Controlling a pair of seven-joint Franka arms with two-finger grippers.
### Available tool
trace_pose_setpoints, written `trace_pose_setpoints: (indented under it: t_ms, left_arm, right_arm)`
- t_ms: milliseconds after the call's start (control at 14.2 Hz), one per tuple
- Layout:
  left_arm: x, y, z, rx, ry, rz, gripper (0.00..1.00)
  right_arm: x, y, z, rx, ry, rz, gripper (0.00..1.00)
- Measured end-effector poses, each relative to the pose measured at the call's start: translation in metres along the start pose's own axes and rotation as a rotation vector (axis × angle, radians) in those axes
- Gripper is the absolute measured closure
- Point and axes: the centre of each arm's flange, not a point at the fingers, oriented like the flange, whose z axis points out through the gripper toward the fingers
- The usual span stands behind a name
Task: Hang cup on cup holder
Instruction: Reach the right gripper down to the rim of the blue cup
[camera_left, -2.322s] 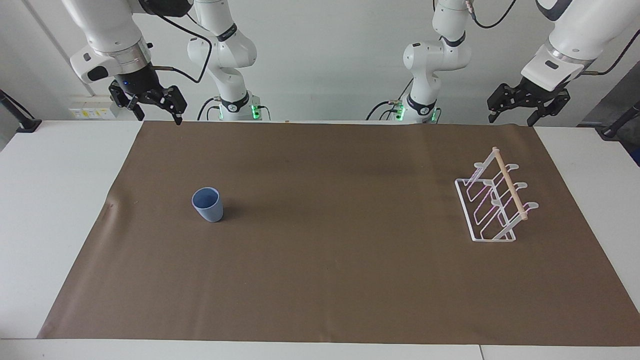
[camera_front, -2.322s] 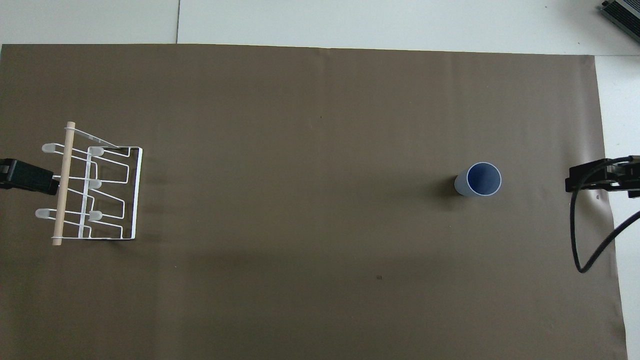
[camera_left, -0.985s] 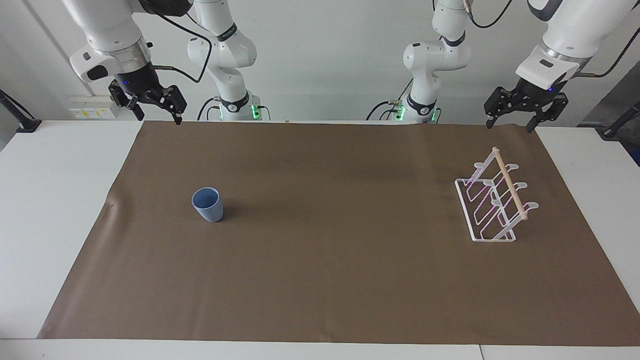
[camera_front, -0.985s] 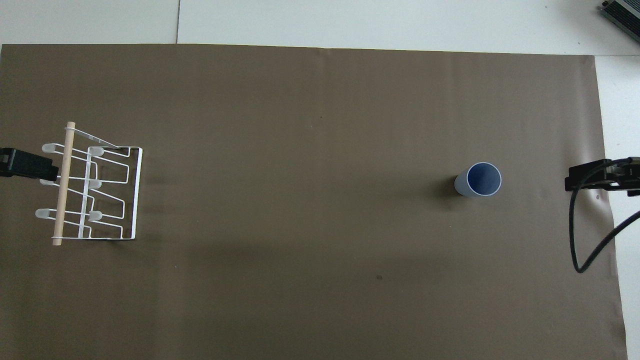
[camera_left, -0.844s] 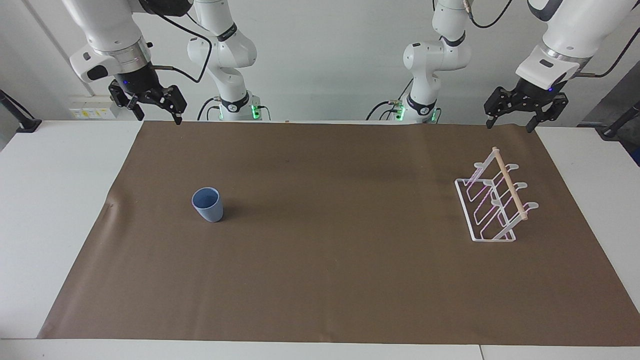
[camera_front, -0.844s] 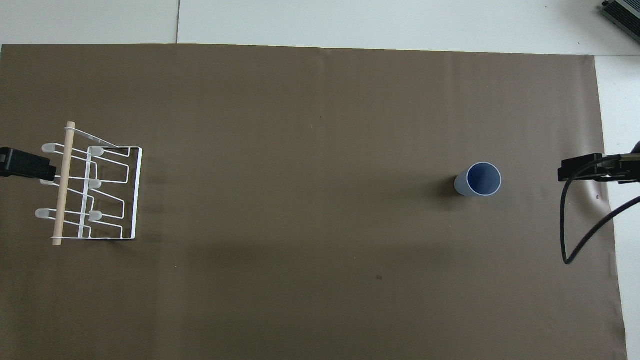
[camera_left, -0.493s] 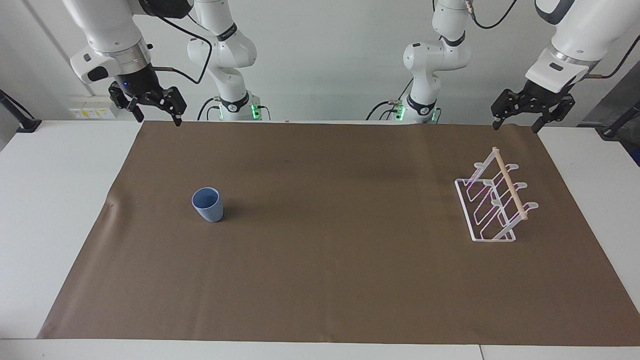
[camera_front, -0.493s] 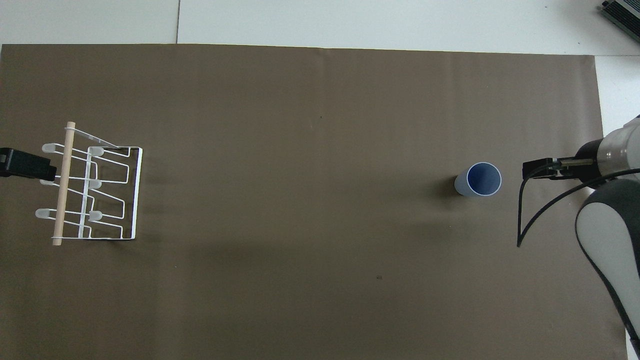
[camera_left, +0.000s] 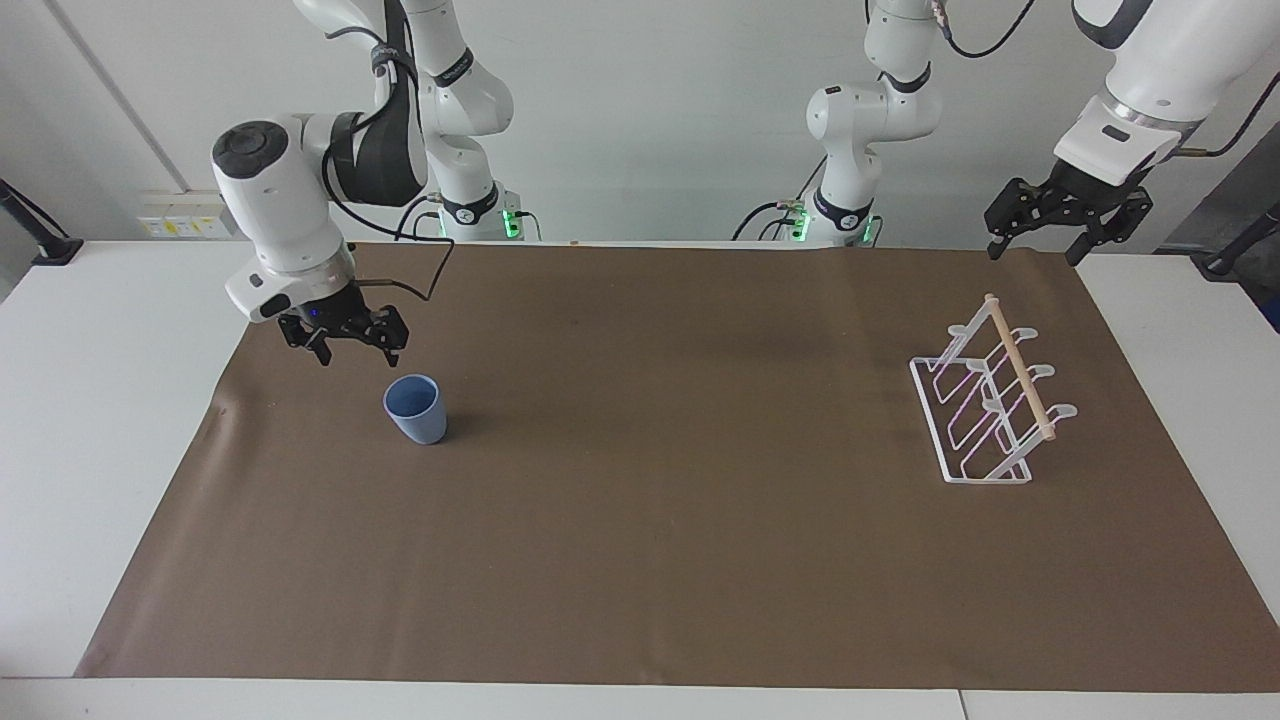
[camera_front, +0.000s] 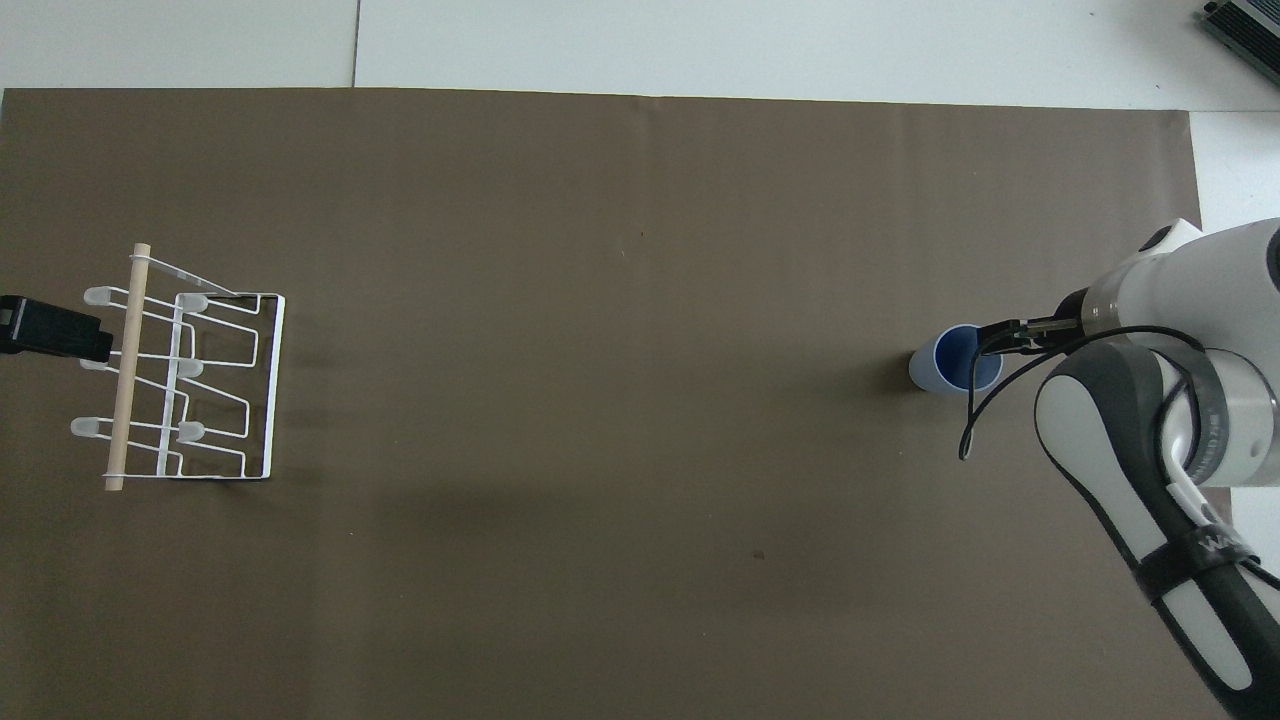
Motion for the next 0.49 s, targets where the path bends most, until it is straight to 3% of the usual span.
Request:
trace_pose_setpoints:
  t_ms: [493]
  left_arm:
    - [0.0, 0.0, 0.0, 0.0, 0.0, 0.0, 0.0]
  right_arm:
    - [-0.008, -0.001, 0.026, 0.0, 0.014, -0.044, 0.0]
